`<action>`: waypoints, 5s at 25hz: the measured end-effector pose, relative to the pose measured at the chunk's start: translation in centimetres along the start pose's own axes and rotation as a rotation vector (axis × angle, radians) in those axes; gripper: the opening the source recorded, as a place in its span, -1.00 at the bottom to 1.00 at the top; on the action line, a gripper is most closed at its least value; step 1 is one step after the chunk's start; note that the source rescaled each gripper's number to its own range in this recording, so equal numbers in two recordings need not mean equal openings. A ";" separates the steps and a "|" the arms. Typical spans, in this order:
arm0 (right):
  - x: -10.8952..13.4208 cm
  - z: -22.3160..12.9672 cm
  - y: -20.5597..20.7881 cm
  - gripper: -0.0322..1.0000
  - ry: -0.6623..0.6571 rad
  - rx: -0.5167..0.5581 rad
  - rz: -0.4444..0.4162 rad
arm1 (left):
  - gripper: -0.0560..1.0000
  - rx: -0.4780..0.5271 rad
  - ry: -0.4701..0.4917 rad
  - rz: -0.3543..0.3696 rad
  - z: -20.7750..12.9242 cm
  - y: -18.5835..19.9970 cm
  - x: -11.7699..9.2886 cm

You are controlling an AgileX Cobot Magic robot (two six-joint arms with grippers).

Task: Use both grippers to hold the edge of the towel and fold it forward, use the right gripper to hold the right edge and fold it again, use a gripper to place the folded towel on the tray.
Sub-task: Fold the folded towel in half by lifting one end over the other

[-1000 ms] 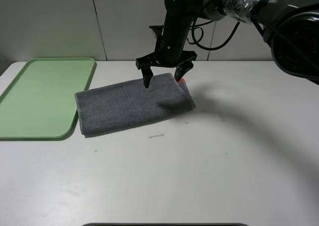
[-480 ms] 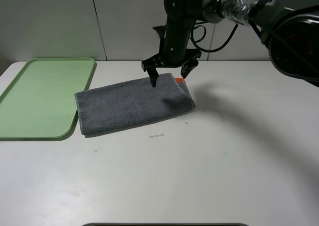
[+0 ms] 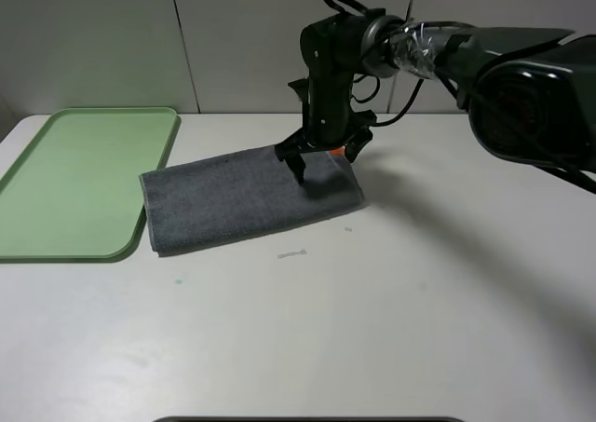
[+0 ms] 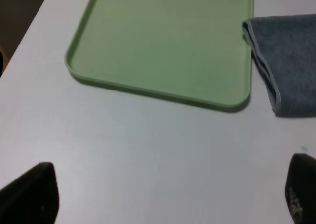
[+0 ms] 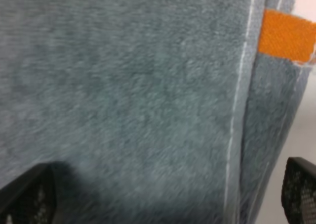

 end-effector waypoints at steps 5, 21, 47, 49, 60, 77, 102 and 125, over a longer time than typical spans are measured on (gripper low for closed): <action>-1.3 -0.9 -1.6 1.00 -0.030 0.021 0.019 | 0.84 0.000 0.000 0.000 0.0 0.0 0.0; -8.9 -3.9 -2.8 1.00 -0.208 0.030 0.070 | 0.84 0.000 -0.001 0.000 0.0 0.0 0.0; -15.3 -7.5 -3.0 -0.63 -0.314 0.045 0.042 | 0.84 0.000 0.000 -0.003 0.0 0.0 -0.1; -15.4 -7.5 -3.0 -0.64 -0.314 0.044 0.042 | 0.84 0.000 0.000 -0.003 0.0 0.0 -0.1; -16.0 -8.8 -1.7 -0.64 -0.290 0.107 0.011 | 0.84 0.000 0.000 -0.003 0.0 0.0 -0.1; -18.7 -9.5 5.4 -0.64 -0.269 0.113 -0.125 | 0.84 0.000 0.000 -0.003 0.0 0.0 -0.1; -18.3 -7.3 13.5 -0.64 -0.260 -0.020 -0.216 | 0.84 0.001 0.000 -0.003 0.0 0.0 0.0; -10.6 -5.2 6.2 -0.64 -0.144 0.120 -0.200 | 0.84 0.001 0.000 -0.003 0.0 0.0 0.0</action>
Point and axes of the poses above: a point on each arm's last joint axis where the gripper is mounted, y pointing back along that axis away from the gripper, x along the wrist's bending axis when the last joint is at zero, z = x × y, the point moved 9 cm from there along -y, pointing out along that axis toward the gripper, and after that the axes turned 15 degrees about y, right-handed, at the moved point
